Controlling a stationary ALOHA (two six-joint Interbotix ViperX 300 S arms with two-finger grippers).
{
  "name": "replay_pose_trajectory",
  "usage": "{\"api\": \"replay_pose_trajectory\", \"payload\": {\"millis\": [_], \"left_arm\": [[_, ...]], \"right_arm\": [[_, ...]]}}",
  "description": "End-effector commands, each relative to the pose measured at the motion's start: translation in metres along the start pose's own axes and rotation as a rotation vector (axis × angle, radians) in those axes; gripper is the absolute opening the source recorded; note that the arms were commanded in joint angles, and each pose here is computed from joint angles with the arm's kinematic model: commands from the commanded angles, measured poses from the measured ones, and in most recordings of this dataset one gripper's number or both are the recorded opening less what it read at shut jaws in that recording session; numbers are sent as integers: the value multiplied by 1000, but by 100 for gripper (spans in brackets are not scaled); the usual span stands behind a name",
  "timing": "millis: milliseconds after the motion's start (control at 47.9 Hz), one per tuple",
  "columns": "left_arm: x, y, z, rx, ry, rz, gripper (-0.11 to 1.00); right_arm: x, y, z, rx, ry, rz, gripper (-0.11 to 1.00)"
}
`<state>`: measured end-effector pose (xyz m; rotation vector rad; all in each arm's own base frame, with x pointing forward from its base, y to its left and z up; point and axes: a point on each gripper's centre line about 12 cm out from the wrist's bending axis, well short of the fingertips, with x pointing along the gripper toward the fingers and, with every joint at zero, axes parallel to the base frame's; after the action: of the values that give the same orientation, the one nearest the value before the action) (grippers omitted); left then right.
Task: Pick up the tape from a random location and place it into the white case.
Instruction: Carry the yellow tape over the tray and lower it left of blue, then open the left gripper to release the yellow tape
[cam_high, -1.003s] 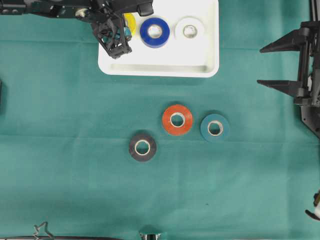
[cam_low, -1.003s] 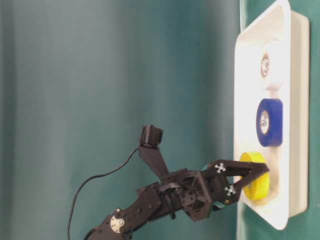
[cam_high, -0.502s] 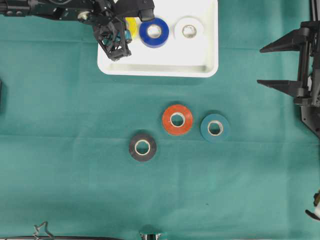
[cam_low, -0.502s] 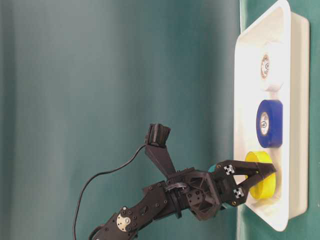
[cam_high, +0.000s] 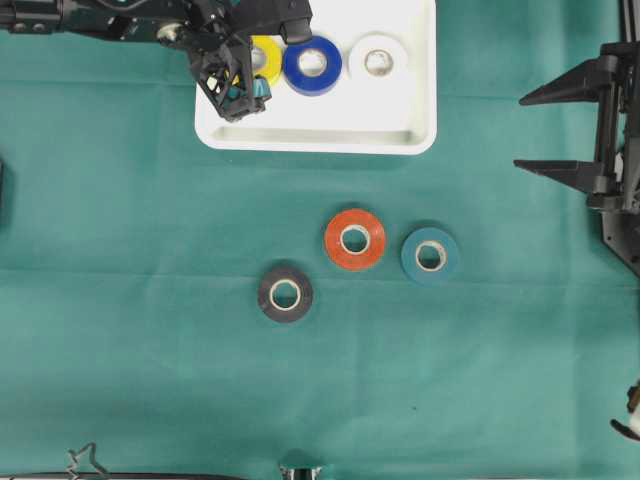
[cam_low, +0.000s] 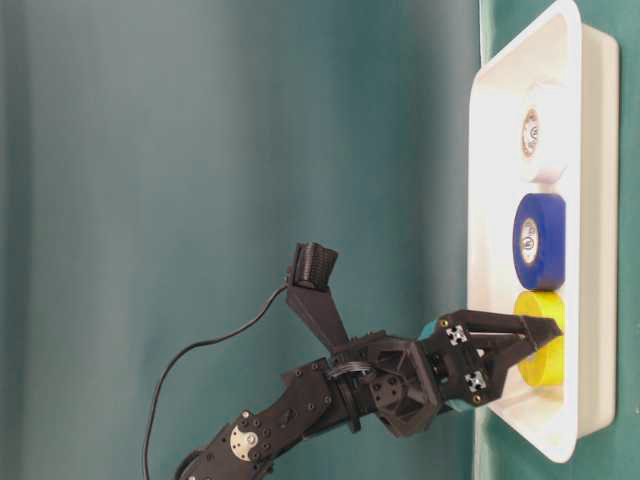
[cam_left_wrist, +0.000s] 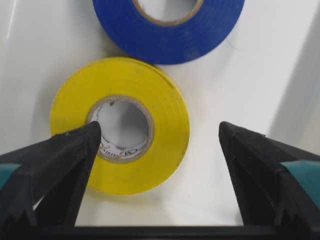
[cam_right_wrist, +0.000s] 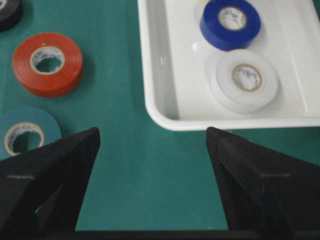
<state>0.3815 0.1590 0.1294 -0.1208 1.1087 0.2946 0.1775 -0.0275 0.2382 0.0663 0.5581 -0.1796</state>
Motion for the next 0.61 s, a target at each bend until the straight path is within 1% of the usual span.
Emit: {"api": "replay_pose_trajectory", "payload": {"millis": [0,251,397,585], "left_arm": [[-17,1,18,3,-60,5,93],[-65,4,40,4,-127,13,93],[-98,4,48,4,-144,14,93],[-126,2,53,10,-187,15,93]], "right_arm": [[0,1,6,-2,-11,2,82],[0,0,6,-3,-11,2,82],[0,0,6,-3,-11,2,82],[-1,1,6,-3,-12,2,82]]}}
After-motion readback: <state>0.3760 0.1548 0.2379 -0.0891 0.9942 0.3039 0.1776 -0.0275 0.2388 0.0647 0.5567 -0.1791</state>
